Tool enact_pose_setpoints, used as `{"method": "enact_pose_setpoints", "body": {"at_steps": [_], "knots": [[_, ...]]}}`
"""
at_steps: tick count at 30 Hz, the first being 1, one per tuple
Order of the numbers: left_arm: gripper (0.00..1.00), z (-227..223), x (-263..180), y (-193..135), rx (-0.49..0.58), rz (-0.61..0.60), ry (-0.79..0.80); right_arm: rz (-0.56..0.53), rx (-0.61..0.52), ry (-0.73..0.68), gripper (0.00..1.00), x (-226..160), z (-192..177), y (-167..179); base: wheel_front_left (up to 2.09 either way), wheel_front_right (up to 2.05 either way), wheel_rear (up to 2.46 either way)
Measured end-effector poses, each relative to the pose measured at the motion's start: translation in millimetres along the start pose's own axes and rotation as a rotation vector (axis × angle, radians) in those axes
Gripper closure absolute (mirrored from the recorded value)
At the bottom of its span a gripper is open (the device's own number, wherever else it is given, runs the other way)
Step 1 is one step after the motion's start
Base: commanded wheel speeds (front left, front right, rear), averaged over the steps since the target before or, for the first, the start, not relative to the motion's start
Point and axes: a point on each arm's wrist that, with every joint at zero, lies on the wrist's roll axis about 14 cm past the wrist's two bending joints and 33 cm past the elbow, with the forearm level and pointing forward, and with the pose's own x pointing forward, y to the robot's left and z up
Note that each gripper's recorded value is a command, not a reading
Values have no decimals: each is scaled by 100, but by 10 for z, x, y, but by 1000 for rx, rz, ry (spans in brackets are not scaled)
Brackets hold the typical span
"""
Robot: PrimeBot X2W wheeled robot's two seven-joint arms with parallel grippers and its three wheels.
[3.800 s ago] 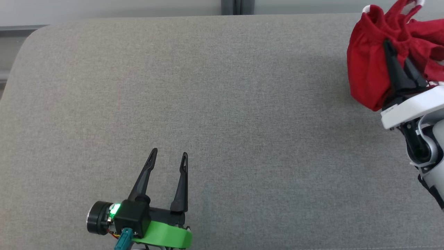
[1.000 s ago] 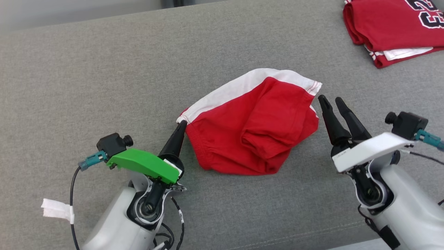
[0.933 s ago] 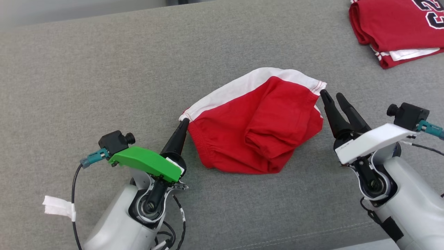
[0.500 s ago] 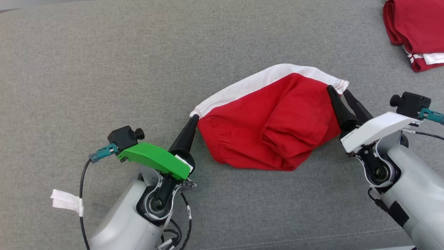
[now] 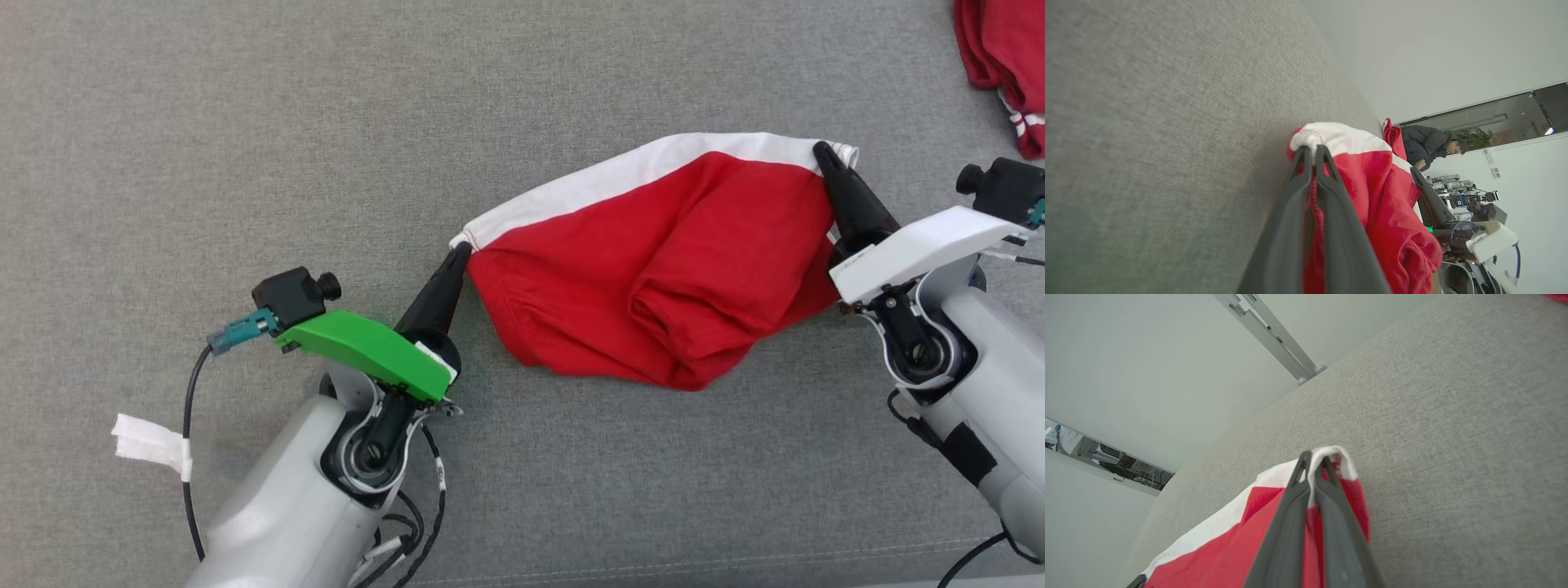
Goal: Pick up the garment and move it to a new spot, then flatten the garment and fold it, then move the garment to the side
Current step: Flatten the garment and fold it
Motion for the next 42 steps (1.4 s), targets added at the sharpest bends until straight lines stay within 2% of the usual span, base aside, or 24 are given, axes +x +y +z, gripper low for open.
{"method": "enact_pose_setpoints", "body": {"at_steps": [3, 6, 12, 19, 21, 25, 27, 29, 32, 37, 40, 42], "knots": [[100, 164, 65, -66, 61, -27, -33, 22, -24, -26, 100, 63, 160, 30, 0, 0, 0], [100, 555, 190, -249, 177, -86, -107, 53, -67, -98, 100, 163, 521, 109, 0, 0, 0], [100, 1328, 513, -957, 381, -259, -223, 134, -194, -262, 100, 383, 1354, 377, 0, 0, 0], [100, 2183, 861, -1948, 648, -420, -365, 227, -380, -432, 100, 722, 2181, 852, 0, 0, 0], [100, 2411, 927, -2297, 723, -481, -451, 243, -433, -517, 100, 790, 2499, 1000, 0, 0, 0], [100, 2656, 983, -2775, 783, -597, -626, 246, -523, -683, 100, 793, 3031, 1149, 0, 0, 0], [100, 2644, 1038, -2850, 776, -643, -663, 258, -551, -732, 100, 799, 3124, 1190, 0, 0, 0], [100, 2599, 1127, -2785, 759, -657, -670, 272, -566, -734, 100, 866, 3057, 1167, 0, 0, 0], [100, 2449, 1291, -2435, 724, -629, -628, 295, -569, -682, 100, 1015, 2753, 1049, 0, 0, 0], [100, 1938, 1298, -1577, 628, -536, -489, 284, -542, -493, 100, 1162, 1941, 597, 0, 0, 0], [100, 1645, 1132, -1022, 549, -436, -409, 276, -502, -374, 100, 1082, 1457, 387, 0, 0, 0], [100, 1481, 953, -775, 506, -385, -372, 270, -463, -314, 100, 959, 1210, 294, 0, 0, 0]]}}
